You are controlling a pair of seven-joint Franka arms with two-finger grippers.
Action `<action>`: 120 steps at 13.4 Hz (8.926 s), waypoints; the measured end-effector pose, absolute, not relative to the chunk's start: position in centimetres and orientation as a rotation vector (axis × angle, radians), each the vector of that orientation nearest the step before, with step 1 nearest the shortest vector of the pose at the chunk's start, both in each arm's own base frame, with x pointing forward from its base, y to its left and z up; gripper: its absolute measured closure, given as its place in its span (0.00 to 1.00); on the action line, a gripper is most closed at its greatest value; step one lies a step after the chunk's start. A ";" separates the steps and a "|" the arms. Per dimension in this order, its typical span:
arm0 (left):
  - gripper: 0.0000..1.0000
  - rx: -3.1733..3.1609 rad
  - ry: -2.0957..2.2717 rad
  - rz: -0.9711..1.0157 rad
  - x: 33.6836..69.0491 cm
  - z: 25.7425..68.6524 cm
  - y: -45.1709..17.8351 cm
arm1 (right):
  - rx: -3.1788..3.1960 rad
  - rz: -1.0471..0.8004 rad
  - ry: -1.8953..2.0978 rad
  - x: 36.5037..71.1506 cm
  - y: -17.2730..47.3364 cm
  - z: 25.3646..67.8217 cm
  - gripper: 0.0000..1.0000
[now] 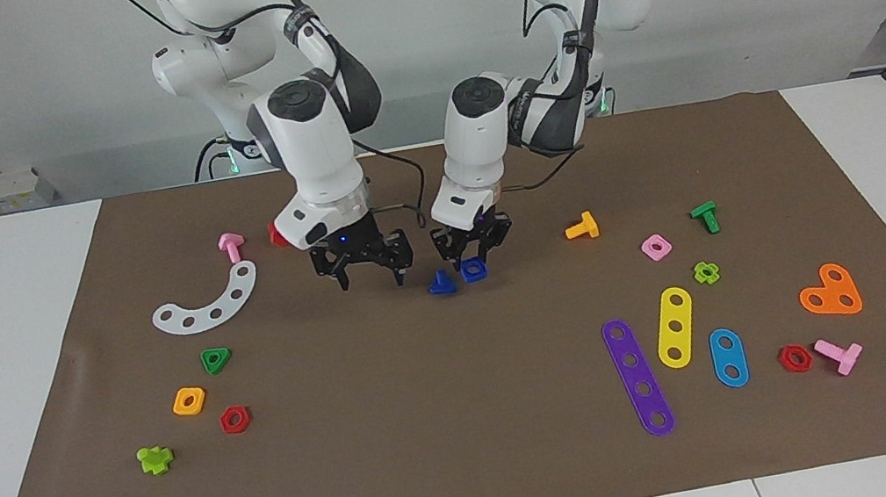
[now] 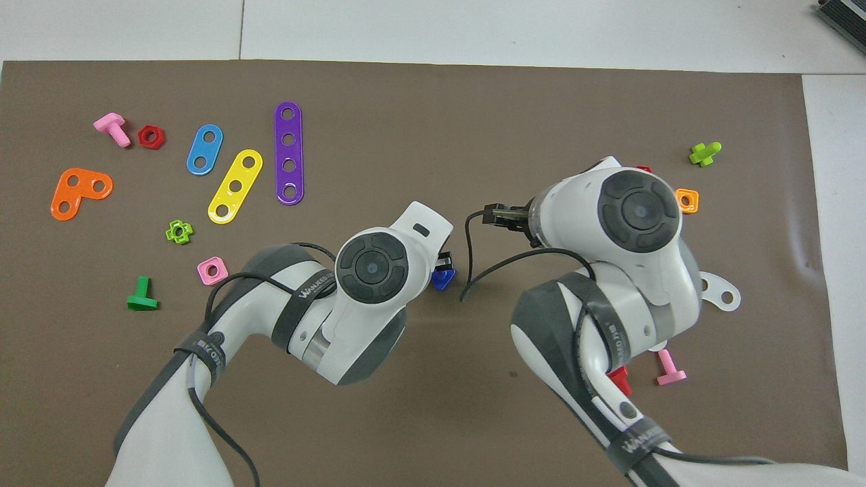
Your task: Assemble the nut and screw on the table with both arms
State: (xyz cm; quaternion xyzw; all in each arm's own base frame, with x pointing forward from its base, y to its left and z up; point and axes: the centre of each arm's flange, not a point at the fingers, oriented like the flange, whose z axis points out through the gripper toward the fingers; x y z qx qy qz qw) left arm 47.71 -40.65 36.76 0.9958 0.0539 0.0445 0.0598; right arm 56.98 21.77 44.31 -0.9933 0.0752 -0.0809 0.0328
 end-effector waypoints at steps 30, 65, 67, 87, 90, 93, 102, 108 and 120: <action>0.54 3.025 0.098 0.124 47.2 34.8 -44.5 | -3.164 -0.032 0.012 53.1 8.0 60.8 0.02; 0.54 3.073 0.124 -0.040 46.8 31.3 -45.2 | -3.171 0.049 -0.002 52.3 7.8 63.6 0.00; 0.54 3.076 0.123 -0.046 46.5 30.9 -45.0 | -3.171 0.053 -0.004 52.3 7.8 63.5 0.00; 0.00 3.152 0.019 -0.135 50.3 36.1 -42.3 | -3.171 0.060 -0.004 52.3 7.8 63.3 0.00; 0.02 3.161 -0.085 -0.212 52.3 39.2 -38.5 | -3.171 0.060 -0.004 52.3 7.8 63.3 0.00; 0.04 3.148 -0.188 -0.298 53.2 43.5 -33.1 | -3.171 0.060 -0.004 52.3 7.8 63.3 0.00; 0.06 3.105 -0.237 -0.440 53.2 45.1 -18.2 | -3.171 0.060 -0.004 52.3 7.8 63.3 0.00; 0.07 3.091 -0.165 -0.431 51.9 46.2 -9.9 | -3.171 0.060 -0.004 52.3 7.8 63.3 0.00; 0.05 3.143 -0.083 -0.124 50.8 55.4 -4.4 | -3.171 0.060 -0.004 52.3 7.8 63.3 0.00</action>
